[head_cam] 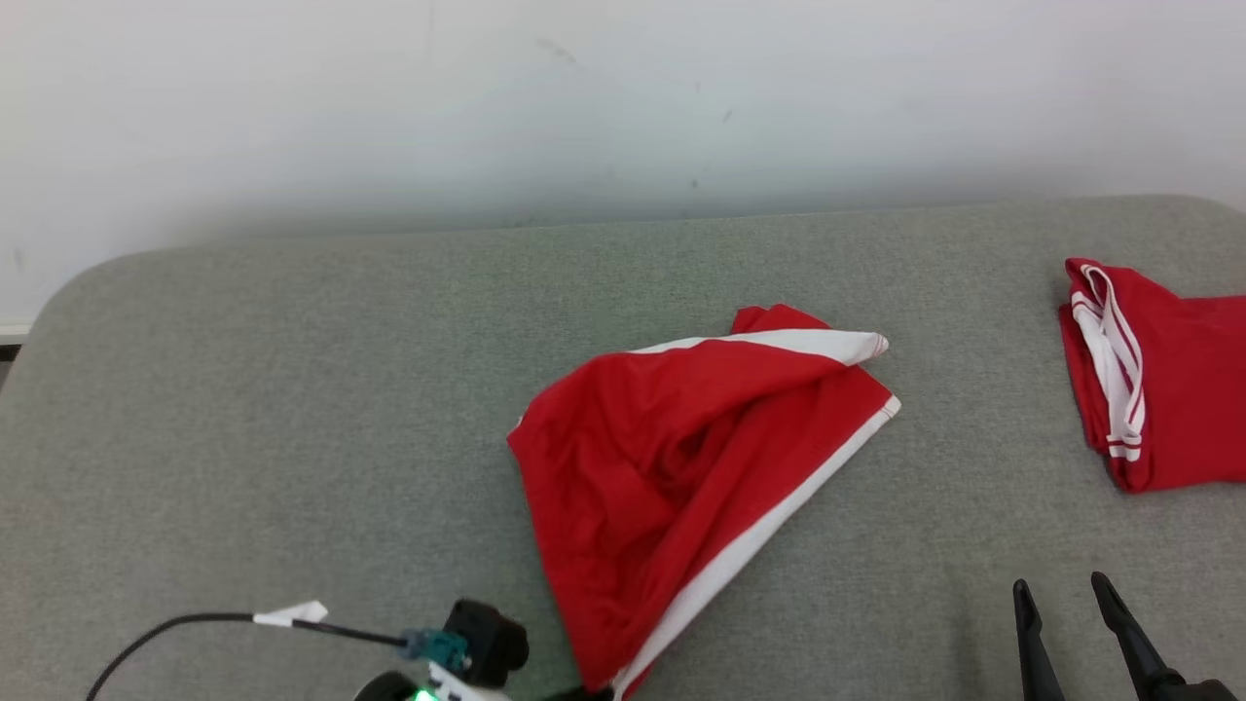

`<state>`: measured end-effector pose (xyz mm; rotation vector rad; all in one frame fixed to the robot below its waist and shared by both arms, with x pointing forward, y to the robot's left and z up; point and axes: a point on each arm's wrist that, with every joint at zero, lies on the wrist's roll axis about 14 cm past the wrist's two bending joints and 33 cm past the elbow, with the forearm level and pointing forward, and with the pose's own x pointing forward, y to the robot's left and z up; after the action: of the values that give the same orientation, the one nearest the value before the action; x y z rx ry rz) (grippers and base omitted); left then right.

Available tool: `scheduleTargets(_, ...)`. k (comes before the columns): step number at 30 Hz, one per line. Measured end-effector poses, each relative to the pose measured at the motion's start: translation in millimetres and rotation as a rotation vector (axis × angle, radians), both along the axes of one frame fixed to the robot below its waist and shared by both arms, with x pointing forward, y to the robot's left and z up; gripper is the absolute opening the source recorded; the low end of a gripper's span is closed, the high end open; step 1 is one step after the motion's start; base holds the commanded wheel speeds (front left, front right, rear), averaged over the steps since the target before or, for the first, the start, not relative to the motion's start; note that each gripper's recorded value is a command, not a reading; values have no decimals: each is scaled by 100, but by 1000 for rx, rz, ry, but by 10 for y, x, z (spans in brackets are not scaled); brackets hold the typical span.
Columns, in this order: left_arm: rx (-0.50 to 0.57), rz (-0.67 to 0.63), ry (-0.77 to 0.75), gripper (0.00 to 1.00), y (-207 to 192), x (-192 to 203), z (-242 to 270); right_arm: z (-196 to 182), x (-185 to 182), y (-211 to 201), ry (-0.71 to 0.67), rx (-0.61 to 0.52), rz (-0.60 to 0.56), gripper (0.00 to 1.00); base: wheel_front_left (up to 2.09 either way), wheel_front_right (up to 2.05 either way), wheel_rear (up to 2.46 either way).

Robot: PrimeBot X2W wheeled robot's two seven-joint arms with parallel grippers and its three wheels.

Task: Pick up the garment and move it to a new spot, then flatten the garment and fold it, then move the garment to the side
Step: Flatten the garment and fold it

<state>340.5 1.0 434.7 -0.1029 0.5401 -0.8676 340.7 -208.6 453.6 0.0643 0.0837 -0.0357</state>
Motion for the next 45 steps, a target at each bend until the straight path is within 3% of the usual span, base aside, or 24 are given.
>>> scheduleTargets(3, 68, -7, 94, 0, 183, -294, -228, -1, 37, 71, -1, 2, 23, 100, 0, 0, 0)
scheduleTargets(8, 80, 31, 145, 0, 287, -435, -327, -17, 72, 143, 3, 6, 46, 100, 0, 0, 0)
scheduleTargets(9, 79, 42, 154, 14, 303, -442, -340, -19, 72, 150, 3, 6, 48, 100, 0, 0, 0)
scheduleTargets(14, 81, 111, 152, 38, 440, -391, -372, -15, 66, 160, 2, 7, 51, 100, 0, 0, 0)
scheduleTargets(18, 100, 184, 130, 35, 654, -302, -389, -34, 28, 125, 9, 6, 40, 100, 0, 0, 0)
scheduleTargets(25, 148, 335, 81, 22, 1080, -102, -389, -9, 17, 117, 1, 5, 38, 100, 0, 0, 0)
scheduleTargets(26, 151, 353, 80, 27, 1126, -87, -387, -2, 17, 123, -2, 6, 40, 100, 0, 0, 0)
scheduleTargets(27, 151, 367, 76, 38, 1162, -81, -381, 4, 16, 129, -4, 6, 42, 100, 0, 0, 0)
scheduleTargets(29, 133, 404, 62, 100, 1211, -58, -341, 16, 13, 141, -8, 6, 46, 100, 0, 0, 0)
scheduleTargets(35, 78, 522, -16, 100, 1356, -24, -140, 69, -18, 117, -24, -15, 44, 100, 0, 0, 0)
scheduleTargets(43, -49, 745, -342, 100, 1699, 156, 597, 327, 23, 16, -104, -53, 24, 100, 0, 0, 0)
scheduleTargets(45, -35, 762, -396, 100, 1735, 124, 650, 409, 36, 33, -130, -56, 30, 100, 0, 0, 0)
